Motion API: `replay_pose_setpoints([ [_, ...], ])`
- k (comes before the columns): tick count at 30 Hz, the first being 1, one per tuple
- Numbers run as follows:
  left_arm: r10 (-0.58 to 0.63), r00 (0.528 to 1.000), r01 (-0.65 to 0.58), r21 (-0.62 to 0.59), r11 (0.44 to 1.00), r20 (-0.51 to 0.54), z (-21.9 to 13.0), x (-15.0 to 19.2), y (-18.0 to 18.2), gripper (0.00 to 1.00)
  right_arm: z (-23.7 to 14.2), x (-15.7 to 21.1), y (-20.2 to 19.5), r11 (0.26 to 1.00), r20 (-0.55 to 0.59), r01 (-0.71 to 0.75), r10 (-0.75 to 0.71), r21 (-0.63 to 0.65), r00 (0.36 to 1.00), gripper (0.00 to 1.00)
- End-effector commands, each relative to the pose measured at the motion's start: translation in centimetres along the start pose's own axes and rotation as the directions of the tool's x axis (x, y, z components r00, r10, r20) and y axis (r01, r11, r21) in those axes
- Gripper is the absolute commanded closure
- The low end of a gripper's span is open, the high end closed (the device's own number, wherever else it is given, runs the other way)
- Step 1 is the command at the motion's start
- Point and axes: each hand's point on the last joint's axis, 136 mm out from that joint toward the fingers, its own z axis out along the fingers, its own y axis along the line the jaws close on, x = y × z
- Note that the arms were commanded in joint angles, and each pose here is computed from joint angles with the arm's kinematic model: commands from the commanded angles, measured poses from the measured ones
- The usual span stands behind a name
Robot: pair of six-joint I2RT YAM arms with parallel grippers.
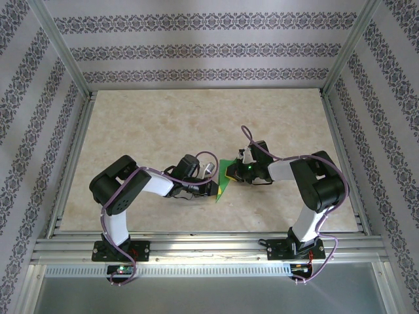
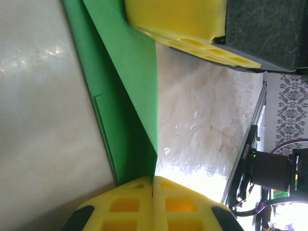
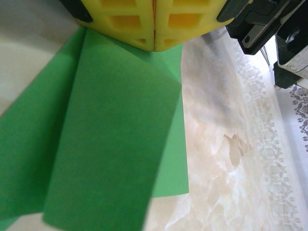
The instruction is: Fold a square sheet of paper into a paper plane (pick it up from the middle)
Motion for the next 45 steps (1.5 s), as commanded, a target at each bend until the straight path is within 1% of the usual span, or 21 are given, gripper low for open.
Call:
replay_pose_setpoints([
  [1, -0.062, 0.996, 0.061, -0.006, 0.998, -0.071, -0.4, 2.2, 1.0, 0.99, 0.5, 1.3, -4.0, 0.986, -0.01, -0.037, 0.039, 0.162, 0.999, 0.91],
  [6, -0.069, 0.993, 0.069, -0.003, 0.998, -0.1, -0.5, 2.8, 1.0, 0.92, 0.3, 1.4, -4.2, 0.983, -0.009, -0.035, 0.037, 0.179, 0.999, 0.92],
  [11, -0.071, 0.987, 0.073, 0.004, 0.997, -0.145, -0.4, 3.5, 0.7, 0.92, 0.4, 1.5, -4.6, 0.978, -0.014, -0.034, 0.037, 0.204, 0.999, 0.92],
  [13, -0.07, 0.985, 0.069, -0.011, 0.998, -0.16, -0.5, 3.9, 1.0, 0.89, 0.3, 1.5, -4.7, 0.977, -0.013, -0.034, 0.038, 0.211, 0.999, 0.92],
  [16, -0.063, 0.983, 0.059, -0.027, 0.998, -0.173, -0.8, 4.2, 1.2, 0.91, 0.3, 1.6, -4.9, 0.975, -0.014, -0.035, 0.039, 0.219, 0.999, 0.92],
  [18, -0.053, 0.982, 0.05, -0.026, 0.998, -0.18, -0.9, 4.4, 1.0, 1.0, 0.3, 1.6, -4.9, 0.975, -0.015, -0.034, 0.038, 0.219, 0.999, 0.92],
  [22, -0.042, 0.979, 0.033, -0.048, 0.998, -0.198, -1.1, 4.6, 1.1, 1.0, 0.2, 1.6, -4.9, 0.974, -0.013, -0.034, 0.037, 0.226, 0.999, 0.92],
  [24, -0.042, 0.976, 0.031, -0.054, 0.998, -0.213, -1.2, 4.9, 1.1, 0.94, 0.2, 1.5, -4.9, 0.973, -0.013, -0.033, 0.037, 0.228, 0.999, 0.92],
  [27, -0.04, 0.974, 0.026, -0.062, 0.998, -0.221, -1.4, 5.0, 1.1, 0.91, 0.2, 1.6, -5.0, 0.972, -0.012, -0.034, 0.038, 0.234, 0.999, 0.92],
  [28, -0.037, 0.974, 0.024, -0.063, 0.998, -0.225, -1.4, 5.1, 1.1, 0.91, 0.2, 1.6, -5.0, 0.972, -0.013, -0.035, 0.039, 0.234, 0.999, 0.92],
  [30, -0.041, 0.973, 0.026, -0.066, 0.997, -0.228, -1.4, 5.2, 1.3, 0.94, 0.2, 1.6, -5.0, 0.972, -0.013, -0.035, 0.039, 0.234, 0.999, 0.92],
  [32, -0.042, 0.972, 0.028, -0.064, 0.998, -0.232, -1.3, 5.3, 1.3, 1.0, 0.2, 1.6, -5.0, 0.972, -0.012, -0.036, 0.04, 0.234, 0.999, 0.92],
  [36, -0.043, 0.97, 0.026, -0.076, 0.997, -0.238, -1.4, 5.5, 1.5, 1.0, 0.2, 1.6, -5.0, 0.972, -0.012, -0.037, 0.04, 0.233, 0.999, 0.92],
  [38, -0.046, 0.971, 0.027, -0.085, 0.996, -0.234, -1.4, 5.5, 1.6, 0.94, 0.2, 1.6, -5.0, 0.972, -0.012, -0.037, 0.041, 0.234, 0.999, 0.92],
  [39, -0.047, 0.971, 0.028, -0.083, 0.996, -0.236, -1.5, 5.6, 1.6, 0.93, 0.2, 1.6, -5.0, 0.971, -0.014, -0.036, 0.041, 0.234, 0.999, 0.92],
  [41, -0.044, 0.97, 0.025, -0.081, 0.996, -0.238, -1.5, 5.7, 1.5, 0.94, 0.2, 1.6, -5.0, 0.971, -0.013, -0.037, 0.042, 0.236, 0.999, 0.92],
  [42, -0.041, 0.971, 0.024, -0.077, 0.997, -0.237, -1.6, 5.7, 1.4, 0.98, 0.2, 1.6, -5.0, 0.971, -0.012, -0.037, 0.041, 0.237, 0.999, 0.92],
  [43, -0.033, 0.971, 0.017, -0.071, 0.997, -0.235, -1.6, 5.7, 1.2, 1.0, 0.2, 1.6, -5.1, 0.97, -0.01, -0.038, 0.042, 0.239, 0.999, 0.92],
  [45, -0.027, 0.973, 0.013, -0.064, 0.998, -0.23, -1.7, 5.7, 0.9, 0.99, 0.2, 1.6, -5.1, 0.97, -0.01, -0.041, 0.045, 0.24, 0.999, 0.92],
])
